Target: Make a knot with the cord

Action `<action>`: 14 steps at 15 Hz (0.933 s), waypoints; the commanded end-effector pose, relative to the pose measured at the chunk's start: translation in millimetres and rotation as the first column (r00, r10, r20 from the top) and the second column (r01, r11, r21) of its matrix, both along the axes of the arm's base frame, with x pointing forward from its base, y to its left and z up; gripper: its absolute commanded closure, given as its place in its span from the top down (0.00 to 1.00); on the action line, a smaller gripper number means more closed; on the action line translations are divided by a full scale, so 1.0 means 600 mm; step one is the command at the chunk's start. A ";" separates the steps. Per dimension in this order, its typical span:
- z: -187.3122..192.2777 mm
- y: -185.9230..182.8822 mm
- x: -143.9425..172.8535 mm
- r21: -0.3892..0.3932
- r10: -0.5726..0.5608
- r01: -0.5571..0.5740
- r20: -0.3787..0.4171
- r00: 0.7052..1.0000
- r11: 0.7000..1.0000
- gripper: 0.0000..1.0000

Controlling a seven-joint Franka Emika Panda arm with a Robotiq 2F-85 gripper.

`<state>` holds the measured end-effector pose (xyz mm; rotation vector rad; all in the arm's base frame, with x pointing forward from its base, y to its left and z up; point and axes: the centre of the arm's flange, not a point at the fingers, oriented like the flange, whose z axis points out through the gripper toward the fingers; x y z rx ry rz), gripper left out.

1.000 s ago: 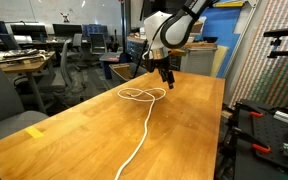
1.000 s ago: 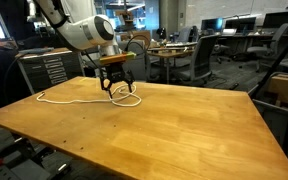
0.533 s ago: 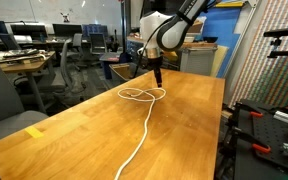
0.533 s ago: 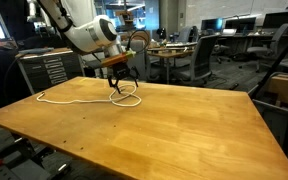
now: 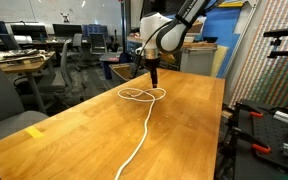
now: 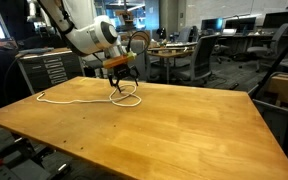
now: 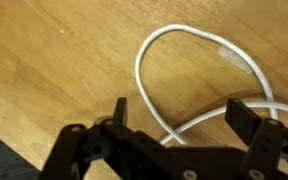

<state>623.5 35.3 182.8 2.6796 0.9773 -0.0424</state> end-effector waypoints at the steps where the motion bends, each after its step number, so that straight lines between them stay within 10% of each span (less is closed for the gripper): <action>1: -0.010 -0.014 0.022 0.056 0.033 -0.030 -0.041 0.999 0.998 1.00; 14: 0.008 0.021 0.153 0.129 0.057 -0.058 0.014 0.998 0.990 1.00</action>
